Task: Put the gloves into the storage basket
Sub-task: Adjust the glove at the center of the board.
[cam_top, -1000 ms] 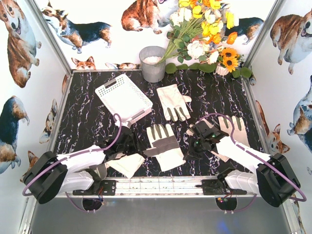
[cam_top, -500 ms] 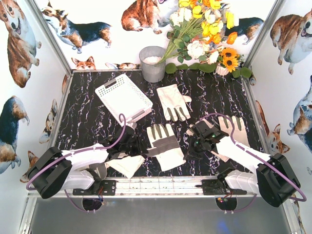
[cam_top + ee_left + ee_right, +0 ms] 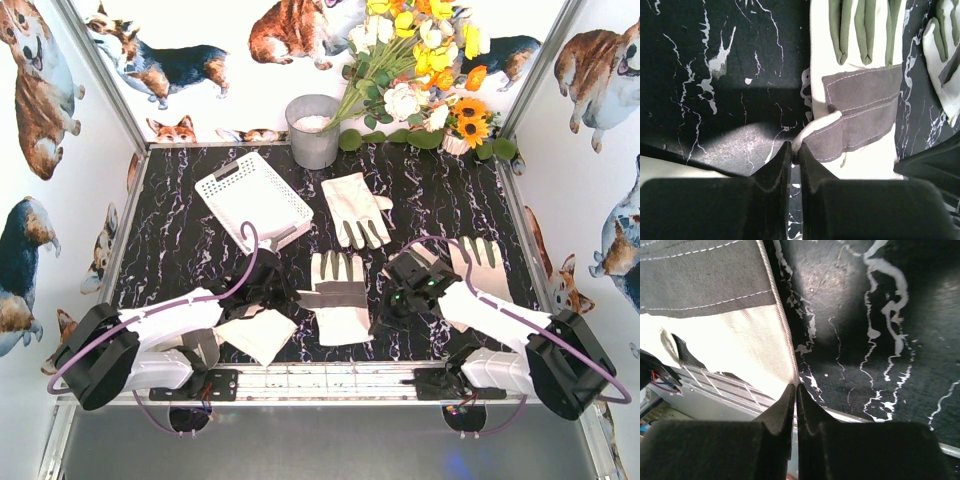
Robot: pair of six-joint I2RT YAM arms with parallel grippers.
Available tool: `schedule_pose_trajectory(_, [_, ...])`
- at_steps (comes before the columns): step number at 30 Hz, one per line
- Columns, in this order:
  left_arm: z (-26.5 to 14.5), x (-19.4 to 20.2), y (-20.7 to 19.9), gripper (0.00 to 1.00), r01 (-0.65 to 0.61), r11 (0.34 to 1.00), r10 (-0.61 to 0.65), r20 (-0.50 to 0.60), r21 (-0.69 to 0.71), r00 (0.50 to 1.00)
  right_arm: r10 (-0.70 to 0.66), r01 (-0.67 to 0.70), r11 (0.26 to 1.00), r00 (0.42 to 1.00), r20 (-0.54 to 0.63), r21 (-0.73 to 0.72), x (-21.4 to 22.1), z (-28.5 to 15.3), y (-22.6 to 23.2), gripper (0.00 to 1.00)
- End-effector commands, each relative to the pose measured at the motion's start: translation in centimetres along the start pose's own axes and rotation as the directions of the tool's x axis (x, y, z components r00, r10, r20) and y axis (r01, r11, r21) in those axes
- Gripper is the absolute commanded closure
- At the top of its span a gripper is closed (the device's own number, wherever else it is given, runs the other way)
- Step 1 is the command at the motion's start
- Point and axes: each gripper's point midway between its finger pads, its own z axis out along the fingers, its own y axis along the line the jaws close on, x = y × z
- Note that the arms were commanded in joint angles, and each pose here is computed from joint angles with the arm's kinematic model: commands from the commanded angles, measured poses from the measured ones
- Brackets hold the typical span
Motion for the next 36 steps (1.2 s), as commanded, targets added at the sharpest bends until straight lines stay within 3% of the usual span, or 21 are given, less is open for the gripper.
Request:
schedule_pose_trajectory(1, [0.2, -0.8, 0.9, 1.0, -0.036, 0.997, 0.038, 0.026, -0.069, 0.999, -0.013, 0.013, 1.0, 0.999, -0.034, -0.013, 0.9, 0.5, 1.3, 1.0])
schedule_pose_trajectory(16, [-0.1, 1.0, 2.1, 1.0, -0.037, 0.996, 0.035, -0.034, -0.08, 0.999, -0.032, 0.036, 0.998, 0.997, -0.072, 0.057, 2.4, 1.0, 0.2, 1.0])
schedule_pose_trajectory(17, [-0.2, 0.9, 2.1, 1.0, -0.038, 0.996, 0.036, -0.028, -0.082, 0.999, -0.03, 0.034, 0.997, 0.998, -0.059, 0.063, 2.3, 0.8, 0.1, 0.95])
schedule_pose_trajectory(19, [-0.5, 0.5, 2.0, 0.85, -0.037, 0.996, 0.036, -0.009, -0.079, 0.999, -0.032, 0.034, 0.997, 0.999, -0.023, 0.068, 1.9, 0.2, 0.0, 0.78])
schedule_pose_trajectory(21, [-0.9, 0.0, 1.5, 0.79, -0.038, 0.997, 0.039, 0.014, -0.063, 0.999, -0.039, 0.038, 0.997, 0.999, 0.023, 0.071, 1.4, -0.8, 0.0, 0.64])
schedule_pose_trajectory(26, [-2.2, -1.4, 0.3, 0.58, -0.078, 0.996, 0.08, 0.054, -0.046, 0.995, -0.097, 0.084, 0.992, 0.984, 0.147, 0.089, -0.5, -3.8, 0.6, 0.47])
schedule_pose_trajectory(31, [-3.1, -2.4, -1.8, 0.58, -0.133, 0.991, 0.132, 0.066, 0.011, 0.989, -0.14, 0.148, 0.989, 0.954, 0.265, -0.01, -3.4, -5.0, 4.7, 0.51])
schedule_pose_trajectory(36, [-2.1, -1.1, -6.4, 0.6, -0.179, 0.955, 0.183, 0.004, 0.238, 0.983, -0.099, 0.188, 0.957, 0.928, 0.36, -0.221, -6.3, -4.6, 11.0, 0.64])
